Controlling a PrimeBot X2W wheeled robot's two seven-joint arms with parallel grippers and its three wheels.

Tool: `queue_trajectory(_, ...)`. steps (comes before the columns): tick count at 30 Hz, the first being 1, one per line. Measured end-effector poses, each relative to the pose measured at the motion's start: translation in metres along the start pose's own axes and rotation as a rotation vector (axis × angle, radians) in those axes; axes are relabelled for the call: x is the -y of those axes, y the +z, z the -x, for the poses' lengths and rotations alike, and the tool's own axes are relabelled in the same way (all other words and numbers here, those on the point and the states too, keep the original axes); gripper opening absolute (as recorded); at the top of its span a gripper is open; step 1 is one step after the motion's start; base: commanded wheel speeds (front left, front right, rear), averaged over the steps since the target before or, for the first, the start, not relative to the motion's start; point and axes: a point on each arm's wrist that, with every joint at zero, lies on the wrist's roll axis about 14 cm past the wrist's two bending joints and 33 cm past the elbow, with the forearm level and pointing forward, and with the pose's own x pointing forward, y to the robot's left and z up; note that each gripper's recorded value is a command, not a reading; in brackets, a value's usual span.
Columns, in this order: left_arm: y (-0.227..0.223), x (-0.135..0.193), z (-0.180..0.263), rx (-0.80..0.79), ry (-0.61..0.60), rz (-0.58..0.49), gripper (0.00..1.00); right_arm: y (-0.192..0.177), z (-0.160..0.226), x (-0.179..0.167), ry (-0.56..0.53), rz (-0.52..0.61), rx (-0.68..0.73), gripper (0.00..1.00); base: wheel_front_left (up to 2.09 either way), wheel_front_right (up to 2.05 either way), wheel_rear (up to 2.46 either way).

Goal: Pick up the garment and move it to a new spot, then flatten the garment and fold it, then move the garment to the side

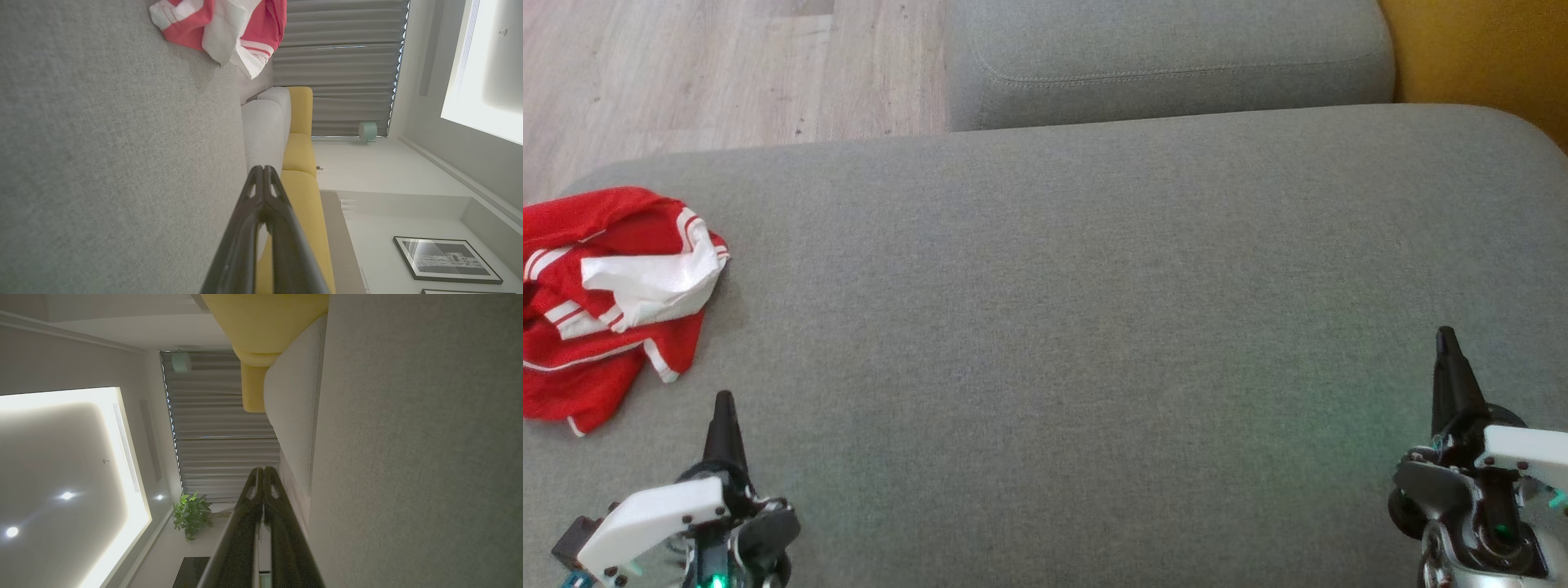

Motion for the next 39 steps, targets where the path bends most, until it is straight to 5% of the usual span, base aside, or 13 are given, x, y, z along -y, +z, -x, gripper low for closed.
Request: queue_trajectory(39, 0.0, 0.0, 0.0, 0.0, 0.0, 0.0, 0.0, 0.0, 0.0, 0.0, 0.0, 0.0, 0.0, 0.0, 0.0, 0.0, 0.0)
